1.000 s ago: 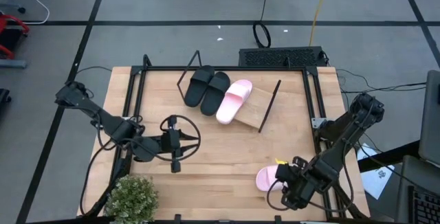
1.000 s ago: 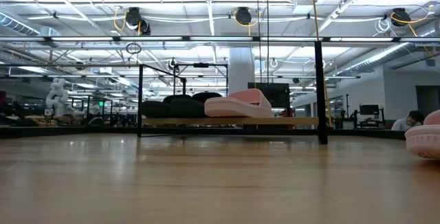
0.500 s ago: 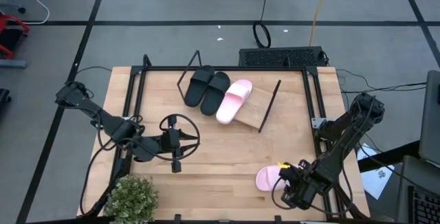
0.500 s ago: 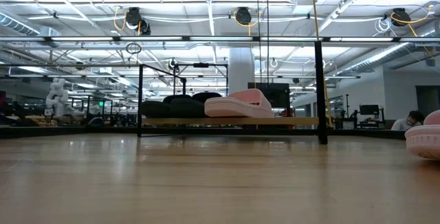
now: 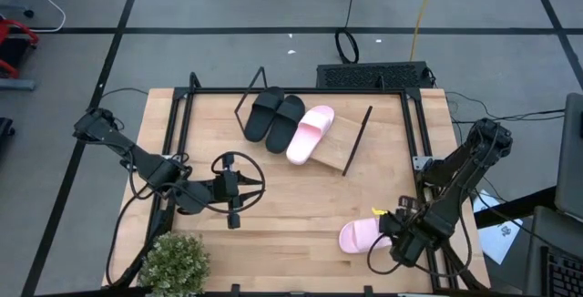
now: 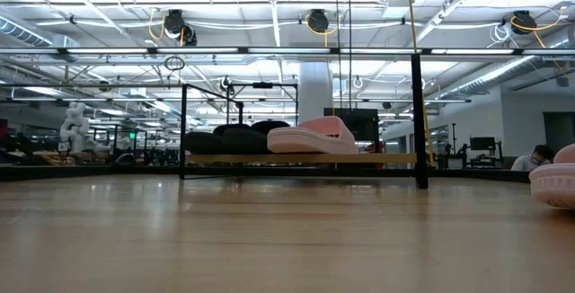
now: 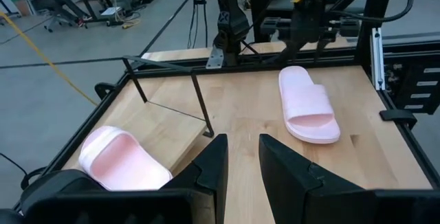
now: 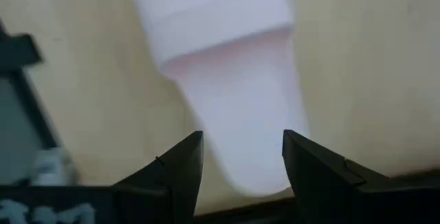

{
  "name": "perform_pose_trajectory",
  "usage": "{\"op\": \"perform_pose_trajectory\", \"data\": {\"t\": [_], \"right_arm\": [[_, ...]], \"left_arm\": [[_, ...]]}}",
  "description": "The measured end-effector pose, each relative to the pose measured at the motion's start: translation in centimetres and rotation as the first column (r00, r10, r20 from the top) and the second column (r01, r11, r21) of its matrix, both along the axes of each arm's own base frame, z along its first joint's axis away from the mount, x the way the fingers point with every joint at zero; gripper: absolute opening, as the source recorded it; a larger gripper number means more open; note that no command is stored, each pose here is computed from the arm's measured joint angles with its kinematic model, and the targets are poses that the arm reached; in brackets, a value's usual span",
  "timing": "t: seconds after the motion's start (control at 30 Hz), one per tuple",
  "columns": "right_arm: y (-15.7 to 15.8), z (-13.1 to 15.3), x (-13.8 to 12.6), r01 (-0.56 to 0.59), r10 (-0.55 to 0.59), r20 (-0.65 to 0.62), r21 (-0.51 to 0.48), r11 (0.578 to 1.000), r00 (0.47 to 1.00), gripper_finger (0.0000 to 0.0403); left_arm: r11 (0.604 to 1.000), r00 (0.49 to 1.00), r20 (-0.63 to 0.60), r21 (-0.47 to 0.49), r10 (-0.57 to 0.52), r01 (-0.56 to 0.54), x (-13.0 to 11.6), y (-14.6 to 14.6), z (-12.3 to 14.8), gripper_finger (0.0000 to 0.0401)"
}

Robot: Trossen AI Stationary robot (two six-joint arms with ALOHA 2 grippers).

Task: Pick and place slides into the shelf
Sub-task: Put the pink slides on the shelf

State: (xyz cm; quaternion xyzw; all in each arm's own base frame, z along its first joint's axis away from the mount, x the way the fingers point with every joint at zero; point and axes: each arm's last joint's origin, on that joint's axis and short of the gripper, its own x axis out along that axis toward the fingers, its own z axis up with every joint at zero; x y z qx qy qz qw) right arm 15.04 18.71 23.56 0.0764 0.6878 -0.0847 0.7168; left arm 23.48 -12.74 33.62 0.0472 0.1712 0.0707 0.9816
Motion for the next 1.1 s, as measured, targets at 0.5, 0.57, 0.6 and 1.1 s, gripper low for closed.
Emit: {"op": "perform_pose_trajectory", "data": {"t": [0.5,0.57,0.6,1.1], "right_arm": [[-3.3,0.0,2.8,-0.545,0.546,-0.044,-0.17,0.821,0.837,0.0189],[-3.3,-0.1,2.9,-0.607,0.607,-0.053,-0.168,0.777,0.793,0.0189],[-3.3,-0.2,2.8,-0.637,0.637,-0.06,-0.165,0.753,0.768,0.0189],[-1.7,-3.2,0.3,-0.926,0.921,-0.159,-0.195,0.324,0.355,0.0189]], "left_arm": [[0.99,1.0,-0.018,0.14,0.01,-0.007,0.0,0.2,0.0,0.0086],[0.991,1.0,-0.009,0.136,0.009,-0.008,0.0,0.2,0.1,0.0086],[0.991,1.0,-0.005,0.133,0.01,-0.009,0.0,0.2,0.1,0.0086],[0.998,0.989,0.139,0.012,0.056,-0.058,0.4,0.0,1.4,0.0086]]}}
